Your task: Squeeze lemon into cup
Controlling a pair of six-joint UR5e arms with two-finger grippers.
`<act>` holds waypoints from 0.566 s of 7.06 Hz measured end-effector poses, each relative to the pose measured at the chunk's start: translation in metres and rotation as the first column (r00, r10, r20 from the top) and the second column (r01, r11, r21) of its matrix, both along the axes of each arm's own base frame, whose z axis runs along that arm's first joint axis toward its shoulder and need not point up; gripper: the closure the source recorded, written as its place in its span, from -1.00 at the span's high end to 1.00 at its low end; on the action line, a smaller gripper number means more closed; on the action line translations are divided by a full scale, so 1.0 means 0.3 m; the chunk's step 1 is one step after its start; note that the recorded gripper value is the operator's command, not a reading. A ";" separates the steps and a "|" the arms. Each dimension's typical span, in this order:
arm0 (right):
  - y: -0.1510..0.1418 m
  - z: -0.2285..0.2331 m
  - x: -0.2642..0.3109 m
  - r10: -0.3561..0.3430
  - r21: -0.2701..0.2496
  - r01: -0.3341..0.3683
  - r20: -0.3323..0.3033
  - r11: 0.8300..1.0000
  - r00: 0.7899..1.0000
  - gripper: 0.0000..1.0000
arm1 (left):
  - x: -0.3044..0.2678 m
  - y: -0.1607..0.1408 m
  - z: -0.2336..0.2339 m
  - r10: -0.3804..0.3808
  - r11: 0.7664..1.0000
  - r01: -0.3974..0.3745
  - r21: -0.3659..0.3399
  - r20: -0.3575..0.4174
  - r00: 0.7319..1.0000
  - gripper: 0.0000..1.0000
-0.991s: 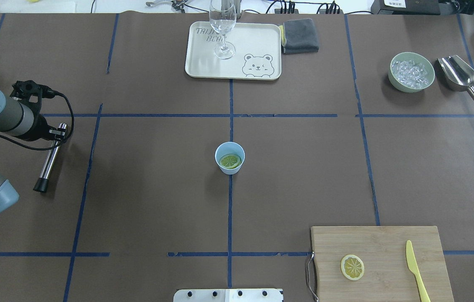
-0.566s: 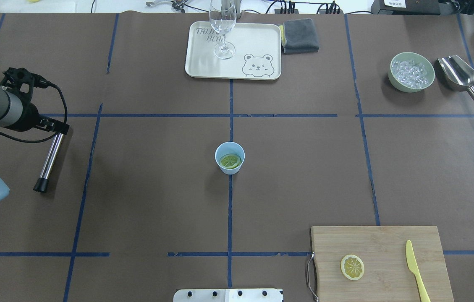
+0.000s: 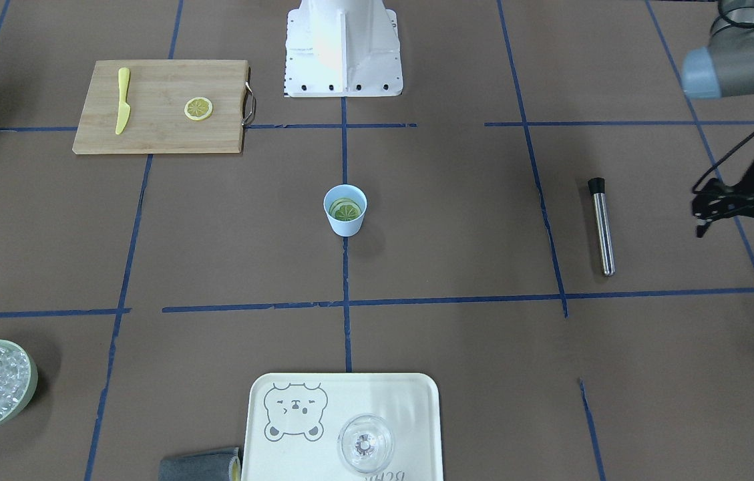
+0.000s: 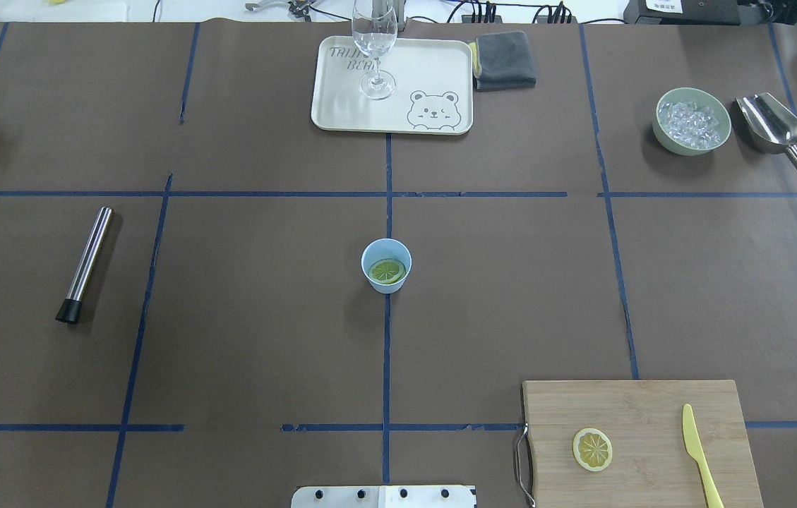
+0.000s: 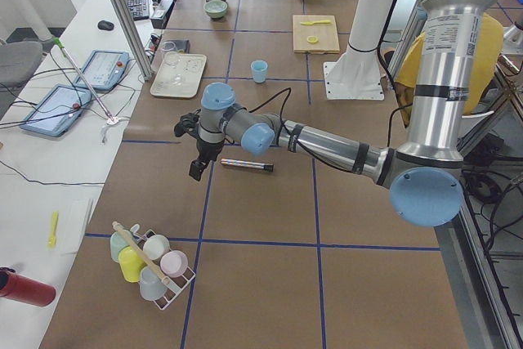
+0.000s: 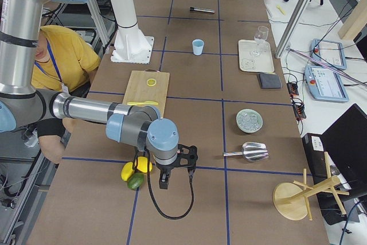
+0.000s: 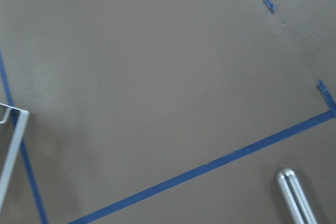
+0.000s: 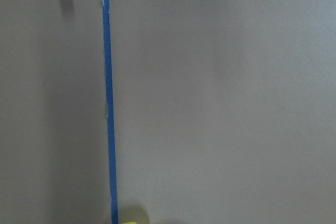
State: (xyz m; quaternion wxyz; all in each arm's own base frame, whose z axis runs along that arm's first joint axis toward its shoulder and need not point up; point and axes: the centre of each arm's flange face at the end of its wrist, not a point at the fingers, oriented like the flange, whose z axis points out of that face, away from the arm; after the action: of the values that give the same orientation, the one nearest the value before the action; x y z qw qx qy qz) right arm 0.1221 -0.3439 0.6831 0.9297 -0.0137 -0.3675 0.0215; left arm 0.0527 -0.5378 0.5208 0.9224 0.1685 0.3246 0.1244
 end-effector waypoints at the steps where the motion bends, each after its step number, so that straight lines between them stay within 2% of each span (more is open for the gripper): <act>1: -0.001 -0.002 0.000 0.000 0.001 0.000 0.000 1.000 1.000 1.00 | -0.155 0.017 0.066 -0.043 0.985 0.038 -0.168 -0.025 0.999 1.00; 2: -0.002 -0.002 0.000 0.001 0.001 -0.001 0.000 1.000 1.000 1.00 | -0.249 0.044 0.109 -0.079 0.949 0.066 -0.307 -0.030 0.996 1.00; 3: -0.002 -0.003 0.000 0.001 0.001 -0.001 0.000 1.000 1.000 1.00 | -0.327 0.086 0.152 -0.090 0.928 0.073 -0.366 -0.031 0.995 1.00; 4: -0.002 -0.003 0.000 0.002 0.000 -0.002 0.000 1.000 1.000 1.00 | -0.393 0.144 0.215 -0.077 0.924 0.057 -0.377 -0.037 0.996 1.00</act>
State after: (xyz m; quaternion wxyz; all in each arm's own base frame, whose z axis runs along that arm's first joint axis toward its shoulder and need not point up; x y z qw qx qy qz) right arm 0.1222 -0.3444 0.6823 0.9297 -0.0133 -0.3674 0.0222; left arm -0.0653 -0.4947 0.5852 0.9328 0.0030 0.3597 0.0242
